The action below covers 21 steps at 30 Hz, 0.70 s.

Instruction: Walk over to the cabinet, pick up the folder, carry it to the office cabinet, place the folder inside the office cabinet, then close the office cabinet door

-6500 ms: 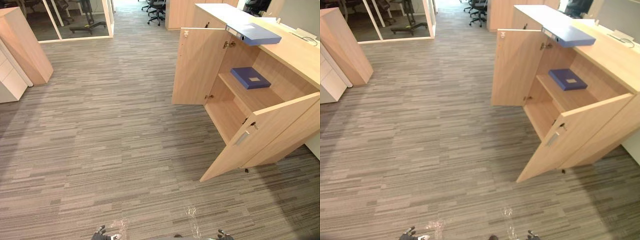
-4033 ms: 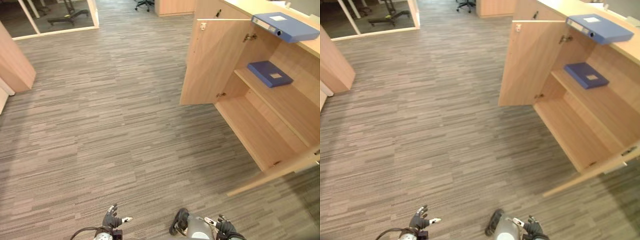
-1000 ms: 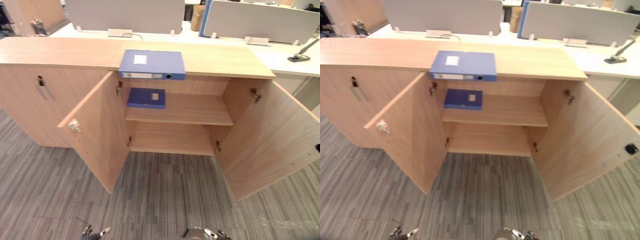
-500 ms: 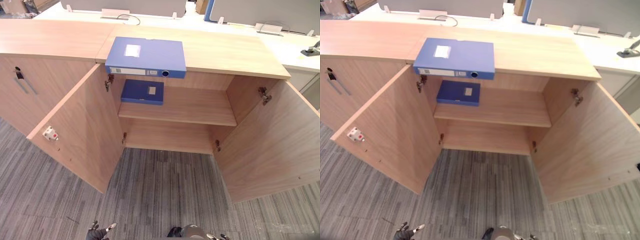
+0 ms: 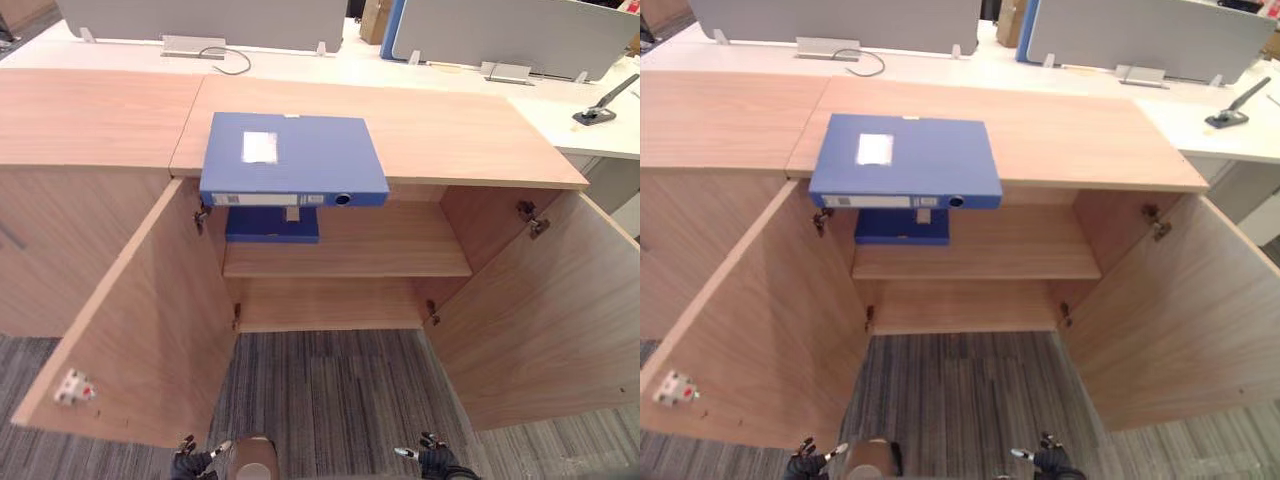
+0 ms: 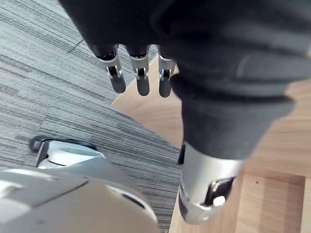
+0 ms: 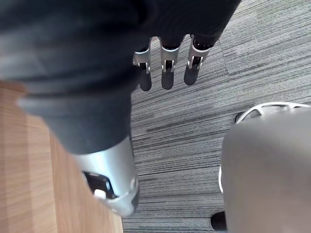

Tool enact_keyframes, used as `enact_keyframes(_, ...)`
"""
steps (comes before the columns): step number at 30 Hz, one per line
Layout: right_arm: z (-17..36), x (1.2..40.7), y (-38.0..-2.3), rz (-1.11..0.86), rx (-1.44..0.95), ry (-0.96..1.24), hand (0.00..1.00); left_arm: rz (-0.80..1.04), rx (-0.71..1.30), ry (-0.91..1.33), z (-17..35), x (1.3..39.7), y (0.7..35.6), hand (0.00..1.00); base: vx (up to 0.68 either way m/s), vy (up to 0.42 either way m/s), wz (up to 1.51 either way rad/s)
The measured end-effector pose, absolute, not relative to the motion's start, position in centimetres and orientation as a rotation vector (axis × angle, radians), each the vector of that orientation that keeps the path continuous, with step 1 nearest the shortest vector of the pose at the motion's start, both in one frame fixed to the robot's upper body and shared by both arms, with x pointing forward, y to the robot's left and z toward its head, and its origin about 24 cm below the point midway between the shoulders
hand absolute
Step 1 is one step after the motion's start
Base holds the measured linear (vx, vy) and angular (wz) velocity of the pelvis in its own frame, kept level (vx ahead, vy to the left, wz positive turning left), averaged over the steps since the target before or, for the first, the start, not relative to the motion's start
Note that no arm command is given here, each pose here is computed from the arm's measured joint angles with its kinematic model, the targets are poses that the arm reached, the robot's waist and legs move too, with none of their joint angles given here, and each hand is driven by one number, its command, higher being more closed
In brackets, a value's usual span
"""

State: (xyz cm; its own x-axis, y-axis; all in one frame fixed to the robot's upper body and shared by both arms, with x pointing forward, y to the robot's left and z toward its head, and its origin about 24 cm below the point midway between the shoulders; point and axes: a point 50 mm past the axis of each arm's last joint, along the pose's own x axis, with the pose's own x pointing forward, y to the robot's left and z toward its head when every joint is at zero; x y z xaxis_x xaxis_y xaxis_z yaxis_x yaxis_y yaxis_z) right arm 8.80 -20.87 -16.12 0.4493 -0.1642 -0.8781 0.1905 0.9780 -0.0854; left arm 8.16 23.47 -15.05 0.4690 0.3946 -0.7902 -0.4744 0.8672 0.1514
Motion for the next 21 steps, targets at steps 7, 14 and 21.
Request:
enact_keyframes(7, -16.4, 7.5, -20.9, -0.232, 0.032, 1.108, 0.0, 0.592, -0.147, 0.949, -15.3, 7.2, 23.2, 0.0, 0.04, -0.016, -0.14)
enact_keyframes(14, -16.6, 5.5, -20.9, -0.243, 0.032, 1.158, 0.0, 0.587, -0.177, 0.953, -15.4, 6.9, 22.8, 0.0, -0.08, -0.037, -0.18)
enact_keyframes(21, -16.7, 5.4, -20.9, -0.212, -0.003, 1.171, 0.0, 0.621, -0.345, 0.931, -15.7, 6.3, 22.3, 0.0, -0.09, 0.073, -0.23)
